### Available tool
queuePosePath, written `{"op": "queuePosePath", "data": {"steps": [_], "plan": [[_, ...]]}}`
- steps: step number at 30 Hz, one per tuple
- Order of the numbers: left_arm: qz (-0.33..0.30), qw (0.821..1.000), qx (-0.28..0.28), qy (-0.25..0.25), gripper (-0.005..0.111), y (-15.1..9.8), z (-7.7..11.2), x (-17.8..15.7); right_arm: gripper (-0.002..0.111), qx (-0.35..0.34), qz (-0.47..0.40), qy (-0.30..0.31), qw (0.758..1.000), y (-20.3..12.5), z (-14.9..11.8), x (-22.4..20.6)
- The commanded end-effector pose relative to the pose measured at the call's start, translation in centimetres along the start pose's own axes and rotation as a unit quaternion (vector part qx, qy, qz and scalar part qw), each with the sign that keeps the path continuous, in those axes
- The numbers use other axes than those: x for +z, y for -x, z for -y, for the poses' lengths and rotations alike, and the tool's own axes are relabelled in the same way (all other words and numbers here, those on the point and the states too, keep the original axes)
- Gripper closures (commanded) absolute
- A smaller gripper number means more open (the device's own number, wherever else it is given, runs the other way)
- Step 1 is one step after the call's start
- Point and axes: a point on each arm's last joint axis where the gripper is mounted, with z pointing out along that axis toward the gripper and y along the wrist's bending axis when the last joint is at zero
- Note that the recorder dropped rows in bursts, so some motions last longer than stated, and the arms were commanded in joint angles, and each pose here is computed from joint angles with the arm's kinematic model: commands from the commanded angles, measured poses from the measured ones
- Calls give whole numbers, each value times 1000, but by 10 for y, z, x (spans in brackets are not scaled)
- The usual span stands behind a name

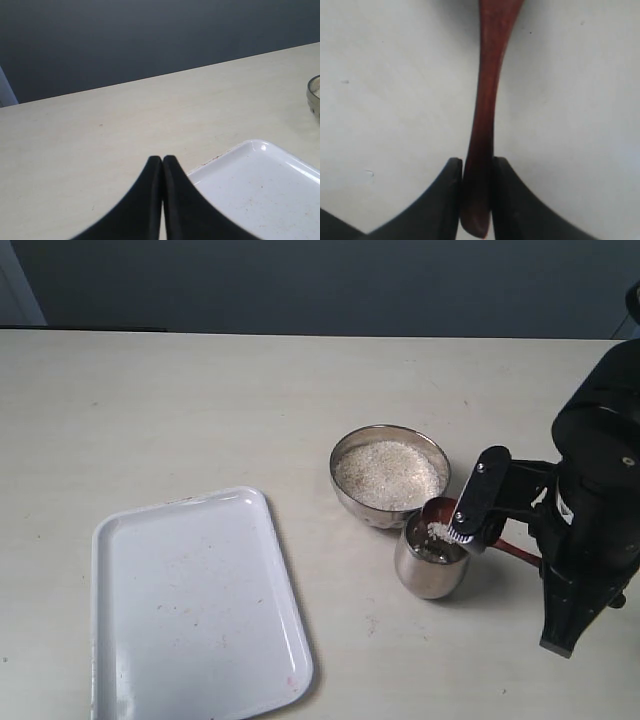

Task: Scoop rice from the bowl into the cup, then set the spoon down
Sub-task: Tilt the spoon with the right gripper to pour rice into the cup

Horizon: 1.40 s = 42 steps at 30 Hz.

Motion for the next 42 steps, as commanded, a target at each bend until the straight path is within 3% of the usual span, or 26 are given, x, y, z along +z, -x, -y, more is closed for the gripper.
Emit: {"op": "queuePosePath", "data": {"steps": [1, 18, 42], "plan": [[11, 1000, -1, 0, 106, 2, 0, -1, 109, 3, 9, -19, 1000, 0, 3, -1], [11, 1000, -1, 0, 106, 2, 0, -1, 109, 4, 19, -72, 997, 8, -6, -8], [11, 1000, -1, 0, 106, 2, 0, -1, 109, 16, -14, -84, 996, 4, -11, -10]]}}
